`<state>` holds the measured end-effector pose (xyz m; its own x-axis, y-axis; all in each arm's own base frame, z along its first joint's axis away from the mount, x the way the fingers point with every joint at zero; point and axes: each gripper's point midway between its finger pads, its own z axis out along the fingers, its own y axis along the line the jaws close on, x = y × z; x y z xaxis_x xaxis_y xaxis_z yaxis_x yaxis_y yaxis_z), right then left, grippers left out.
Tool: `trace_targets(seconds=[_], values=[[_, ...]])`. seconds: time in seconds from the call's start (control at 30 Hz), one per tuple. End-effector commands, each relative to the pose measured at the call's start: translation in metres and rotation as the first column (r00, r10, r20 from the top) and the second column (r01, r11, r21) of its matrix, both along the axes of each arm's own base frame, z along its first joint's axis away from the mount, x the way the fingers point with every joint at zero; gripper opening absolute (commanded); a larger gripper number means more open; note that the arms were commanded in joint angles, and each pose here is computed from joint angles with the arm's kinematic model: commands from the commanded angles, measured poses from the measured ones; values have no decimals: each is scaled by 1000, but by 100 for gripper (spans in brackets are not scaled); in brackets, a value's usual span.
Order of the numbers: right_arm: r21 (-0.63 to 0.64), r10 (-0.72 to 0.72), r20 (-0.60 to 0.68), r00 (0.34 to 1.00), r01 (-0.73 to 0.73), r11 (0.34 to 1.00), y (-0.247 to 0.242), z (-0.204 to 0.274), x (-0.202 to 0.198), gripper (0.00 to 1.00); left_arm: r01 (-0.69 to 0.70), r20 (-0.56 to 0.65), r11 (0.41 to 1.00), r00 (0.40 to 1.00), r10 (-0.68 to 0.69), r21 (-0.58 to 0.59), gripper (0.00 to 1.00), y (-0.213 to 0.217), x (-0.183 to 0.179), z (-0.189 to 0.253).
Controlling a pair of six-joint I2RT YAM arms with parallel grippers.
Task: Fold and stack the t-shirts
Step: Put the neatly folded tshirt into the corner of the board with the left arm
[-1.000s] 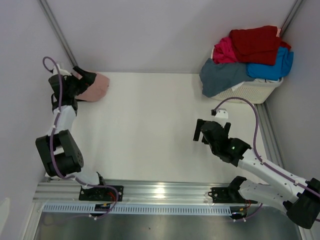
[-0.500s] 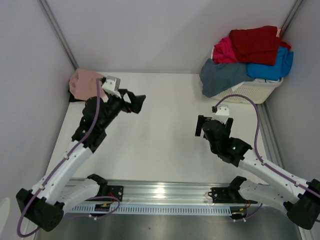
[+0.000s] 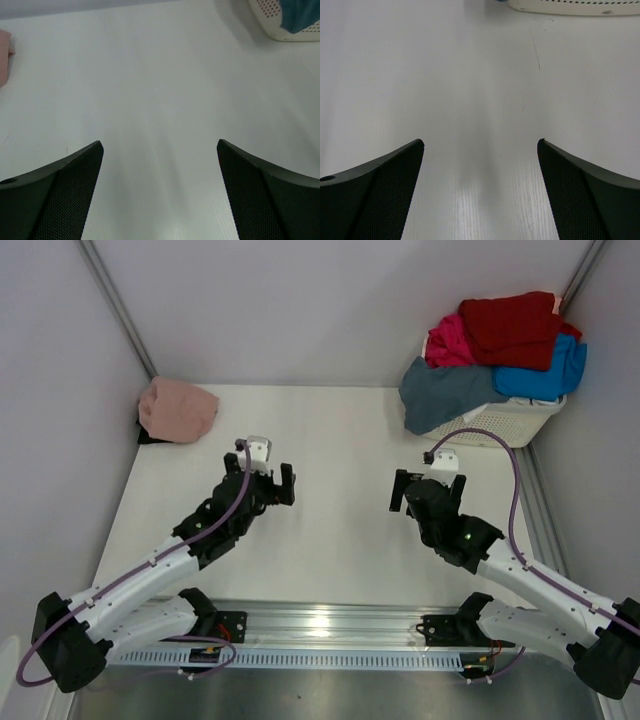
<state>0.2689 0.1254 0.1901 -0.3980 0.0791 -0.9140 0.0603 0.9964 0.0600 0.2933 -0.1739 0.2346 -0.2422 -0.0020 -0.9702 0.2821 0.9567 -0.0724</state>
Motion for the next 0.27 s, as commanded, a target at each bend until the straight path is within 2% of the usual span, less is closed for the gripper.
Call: trace_targets(seconds=[0.0,0.1,0.23], values=[[52,-11,63,998,8,999,3,26,5,99,-165,-29,986,986,164,-24,99,22,-4,-25],[50,-9,57,998,6,999,3,24,5,100,-231,-48,972,972,229,-50,98,29,-8,-34],[53,-8,48,999,6,999,3,22,4,100,-237,-39,968,971,235,-75,98,34,-13,-35]])
